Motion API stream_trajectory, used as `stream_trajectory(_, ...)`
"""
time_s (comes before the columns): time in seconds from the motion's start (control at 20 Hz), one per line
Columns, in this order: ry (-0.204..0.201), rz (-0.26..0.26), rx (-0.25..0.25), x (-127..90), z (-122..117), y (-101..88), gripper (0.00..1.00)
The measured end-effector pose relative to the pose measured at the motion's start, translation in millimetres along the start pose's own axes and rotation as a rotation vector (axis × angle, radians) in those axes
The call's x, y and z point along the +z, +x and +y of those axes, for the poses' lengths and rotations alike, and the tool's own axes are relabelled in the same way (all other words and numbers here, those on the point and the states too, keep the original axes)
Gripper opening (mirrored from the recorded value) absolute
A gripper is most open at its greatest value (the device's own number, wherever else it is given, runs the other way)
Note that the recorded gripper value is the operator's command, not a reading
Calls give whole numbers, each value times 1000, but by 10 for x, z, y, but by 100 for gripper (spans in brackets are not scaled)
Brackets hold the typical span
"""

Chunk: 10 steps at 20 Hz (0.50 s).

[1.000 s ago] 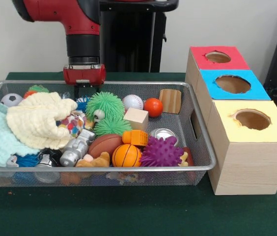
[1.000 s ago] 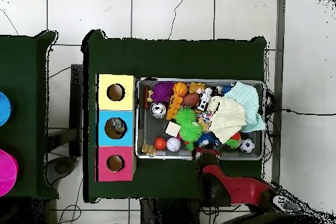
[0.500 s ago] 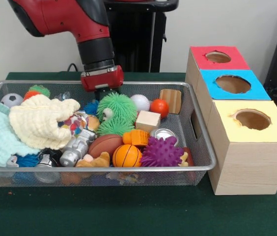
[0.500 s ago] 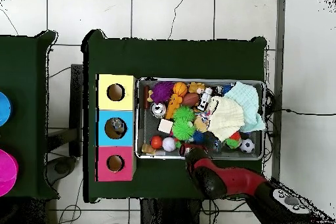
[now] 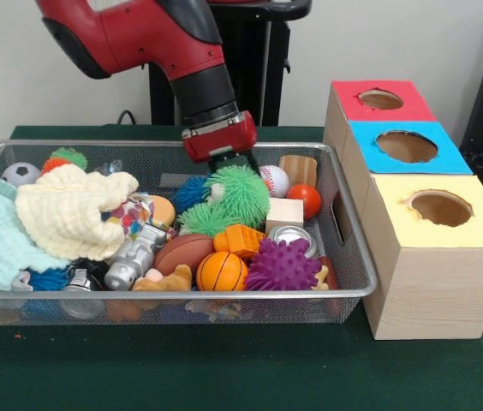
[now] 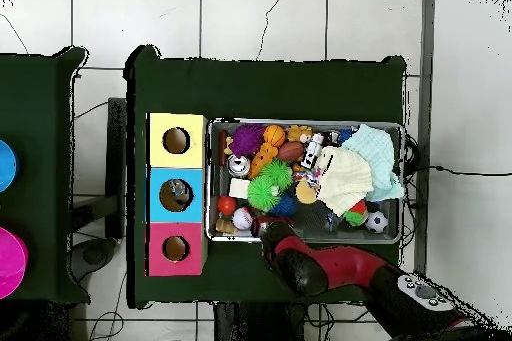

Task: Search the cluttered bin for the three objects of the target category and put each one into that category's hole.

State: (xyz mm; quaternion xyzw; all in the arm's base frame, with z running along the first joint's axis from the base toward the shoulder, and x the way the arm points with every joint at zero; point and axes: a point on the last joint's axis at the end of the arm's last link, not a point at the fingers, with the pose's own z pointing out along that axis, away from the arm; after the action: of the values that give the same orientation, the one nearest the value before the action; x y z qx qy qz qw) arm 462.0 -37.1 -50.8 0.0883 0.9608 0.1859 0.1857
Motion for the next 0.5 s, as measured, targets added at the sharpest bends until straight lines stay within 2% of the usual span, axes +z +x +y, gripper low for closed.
stream_trajectory(0.1, 17, 10, -4, 13, 62, -24, 100)
stream_trajectory(0.25, 98, 39, -46, -9, 191, -63, 100)
stream_trajectory(0.4, 198, 59, -119, -115, 319, -114, 100)
stream_trajectory(0.5, 251, 76, -155, -208, 367, -130, 100)
